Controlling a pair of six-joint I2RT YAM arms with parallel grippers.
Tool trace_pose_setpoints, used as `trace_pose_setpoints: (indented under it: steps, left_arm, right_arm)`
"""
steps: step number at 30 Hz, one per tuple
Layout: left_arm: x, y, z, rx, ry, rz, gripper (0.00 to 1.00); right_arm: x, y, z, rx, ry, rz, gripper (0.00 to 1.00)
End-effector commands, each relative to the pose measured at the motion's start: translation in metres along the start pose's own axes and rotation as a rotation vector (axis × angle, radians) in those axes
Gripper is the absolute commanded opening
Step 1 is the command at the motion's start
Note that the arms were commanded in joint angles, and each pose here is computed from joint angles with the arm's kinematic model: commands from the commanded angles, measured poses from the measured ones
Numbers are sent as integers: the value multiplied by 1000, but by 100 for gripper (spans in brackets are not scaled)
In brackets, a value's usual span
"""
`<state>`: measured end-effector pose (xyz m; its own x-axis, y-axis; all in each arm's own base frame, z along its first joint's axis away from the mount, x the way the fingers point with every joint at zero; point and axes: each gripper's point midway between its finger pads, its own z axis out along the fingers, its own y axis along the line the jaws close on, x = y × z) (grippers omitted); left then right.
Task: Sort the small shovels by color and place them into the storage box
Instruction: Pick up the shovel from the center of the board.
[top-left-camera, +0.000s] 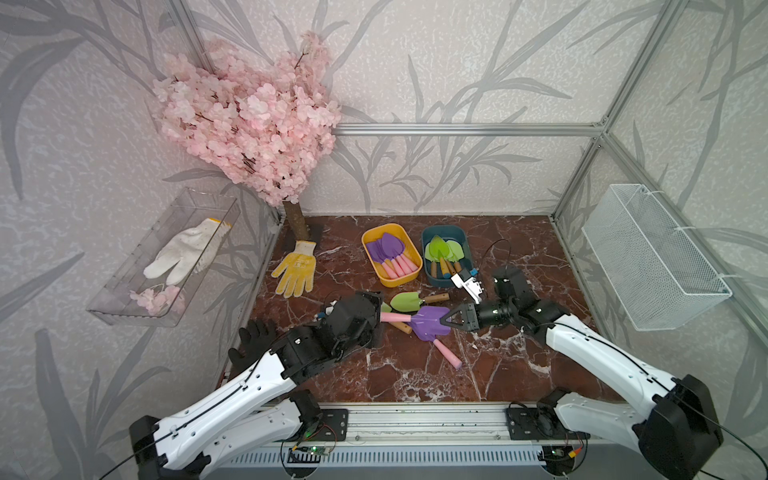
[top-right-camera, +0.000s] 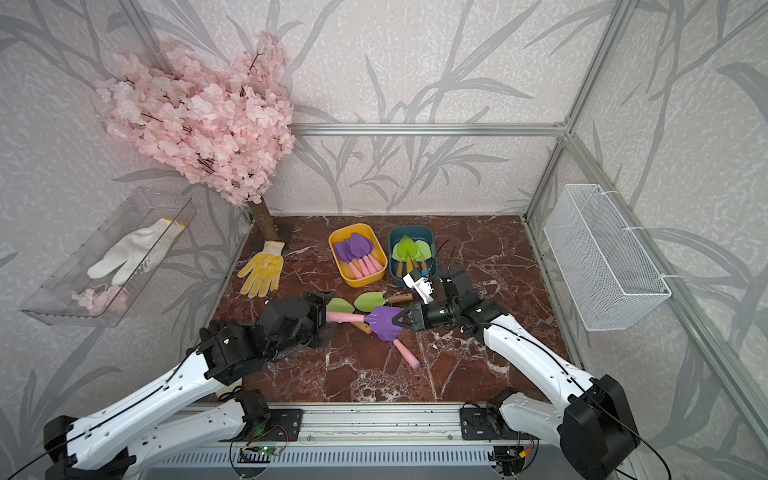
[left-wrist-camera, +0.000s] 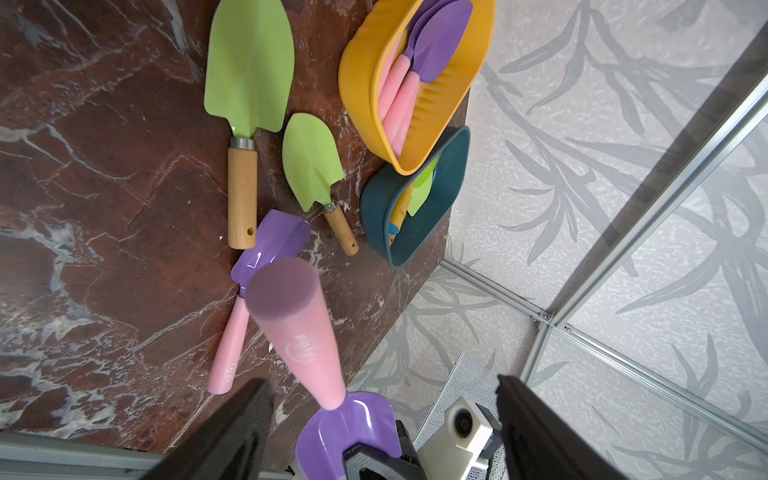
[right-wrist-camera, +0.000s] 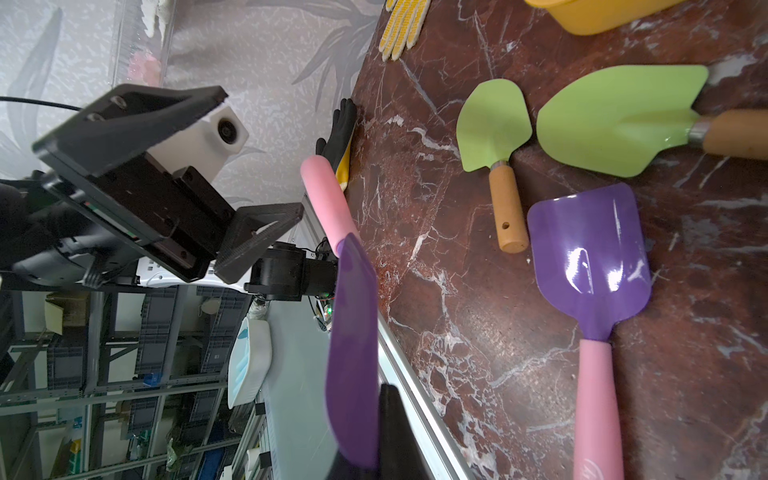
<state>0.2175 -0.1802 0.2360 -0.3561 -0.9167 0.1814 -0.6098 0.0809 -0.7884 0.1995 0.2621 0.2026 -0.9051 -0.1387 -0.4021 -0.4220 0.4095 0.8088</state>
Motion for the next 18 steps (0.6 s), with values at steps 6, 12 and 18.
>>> trace_pose_setpoints:
  steps: [6,12,18]
  left_arm:
    - [-12,40,-37,-386,37,506,84]
    - [-30,27,-69,-644,15,950,83]
    - [-32,-7,-79,-752,-13,1455,77]
  right_arm:
    - [-28,4,-29,26,-22,-1,0]
    - [-28,1,-31,41,29,12,0]
    - [-21,-2,-31,59,67,26,0]
